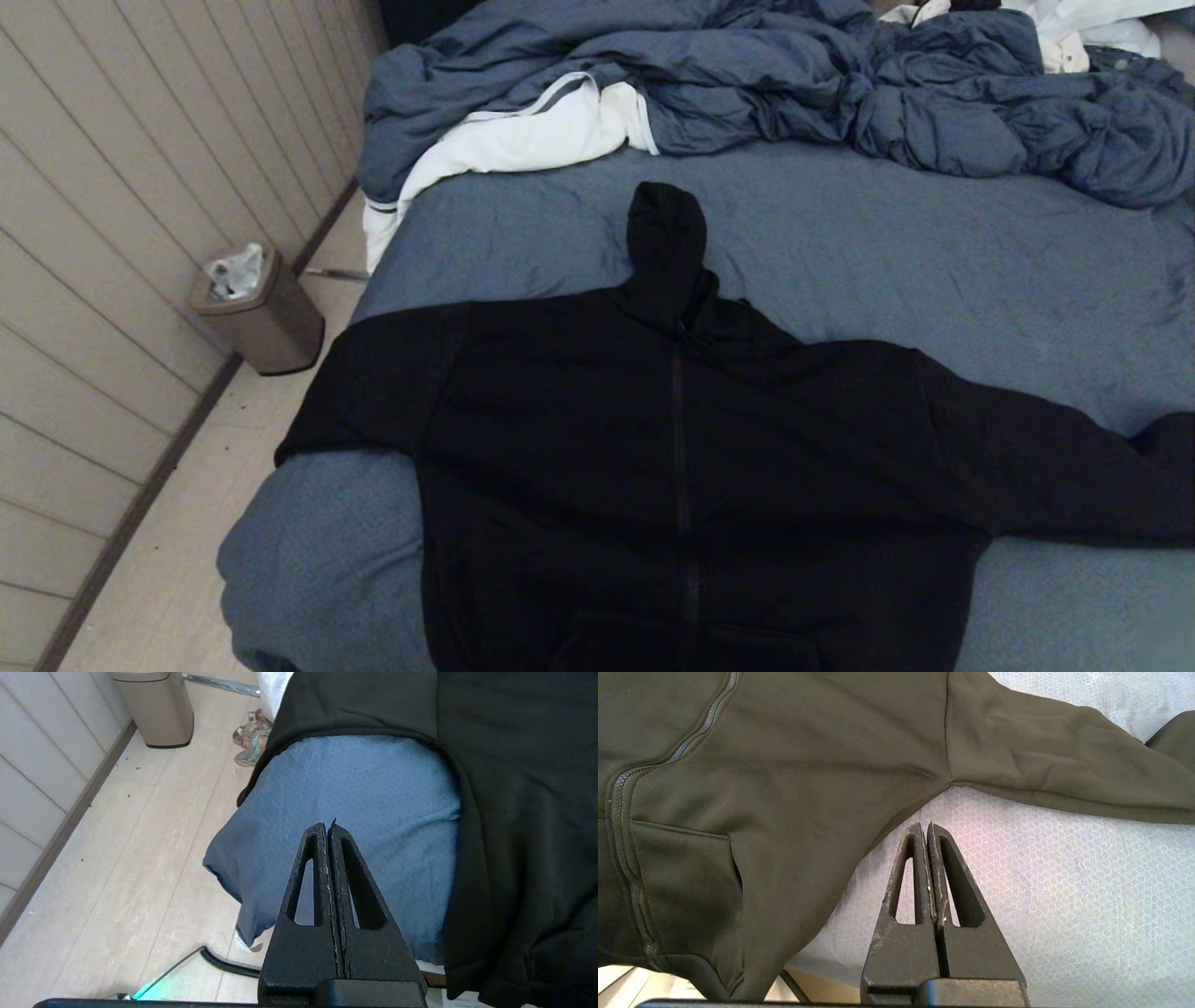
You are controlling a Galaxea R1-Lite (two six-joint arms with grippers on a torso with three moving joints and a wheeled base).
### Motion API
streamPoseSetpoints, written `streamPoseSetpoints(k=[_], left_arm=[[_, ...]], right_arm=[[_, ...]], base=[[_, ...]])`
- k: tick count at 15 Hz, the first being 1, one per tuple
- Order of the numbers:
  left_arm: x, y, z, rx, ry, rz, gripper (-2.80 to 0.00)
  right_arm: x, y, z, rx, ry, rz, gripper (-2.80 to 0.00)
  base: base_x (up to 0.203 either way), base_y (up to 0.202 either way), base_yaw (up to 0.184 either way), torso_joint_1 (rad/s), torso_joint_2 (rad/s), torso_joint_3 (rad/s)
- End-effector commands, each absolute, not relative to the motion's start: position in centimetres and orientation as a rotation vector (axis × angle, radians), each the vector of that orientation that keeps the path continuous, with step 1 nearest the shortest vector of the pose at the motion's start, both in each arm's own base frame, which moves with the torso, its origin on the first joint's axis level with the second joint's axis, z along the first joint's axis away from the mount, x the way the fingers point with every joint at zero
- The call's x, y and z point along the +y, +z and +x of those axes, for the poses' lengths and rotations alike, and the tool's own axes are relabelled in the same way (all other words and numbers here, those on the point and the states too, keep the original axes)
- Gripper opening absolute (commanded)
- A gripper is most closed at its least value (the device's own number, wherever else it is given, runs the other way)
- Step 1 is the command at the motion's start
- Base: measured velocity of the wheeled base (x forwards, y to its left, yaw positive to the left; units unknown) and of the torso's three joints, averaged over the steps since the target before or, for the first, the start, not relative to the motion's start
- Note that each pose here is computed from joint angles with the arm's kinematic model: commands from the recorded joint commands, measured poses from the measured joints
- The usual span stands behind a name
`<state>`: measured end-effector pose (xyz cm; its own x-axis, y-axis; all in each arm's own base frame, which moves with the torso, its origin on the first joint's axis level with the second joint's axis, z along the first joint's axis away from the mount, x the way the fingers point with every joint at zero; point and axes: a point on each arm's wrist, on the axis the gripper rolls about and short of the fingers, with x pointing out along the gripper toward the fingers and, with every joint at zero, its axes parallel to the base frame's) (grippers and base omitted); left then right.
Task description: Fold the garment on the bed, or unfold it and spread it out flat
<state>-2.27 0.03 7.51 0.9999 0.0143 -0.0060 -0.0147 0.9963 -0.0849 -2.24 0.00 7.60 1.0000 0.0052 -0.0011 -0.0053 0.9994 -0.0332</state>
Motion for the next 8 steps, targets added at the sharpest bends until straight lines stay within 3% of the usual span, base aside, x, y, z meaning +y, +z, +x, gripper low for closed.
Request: streamPoseSetpoints(k=[1, 8], left_arm=[[0.03, 7.5, -2.27, 0.005, 0.016, -0.087, -2.8], [0.03, 7.51, -2.27, 0.005, 0.013, -0.092, -2.8]], right_arm=[[0.0, 7.61, -2.22, 0.003, 0.006, -0.034, -2.8], [0.01, 7.61, -2.23, 0.001, 0.009, -0.035, -2.8]], base=[[0.0, 0.0, 0.0, 0.0, 0.0, 0.0], [0.0, 0.0, 0.0, 0.0, 0.0, 0.0]])
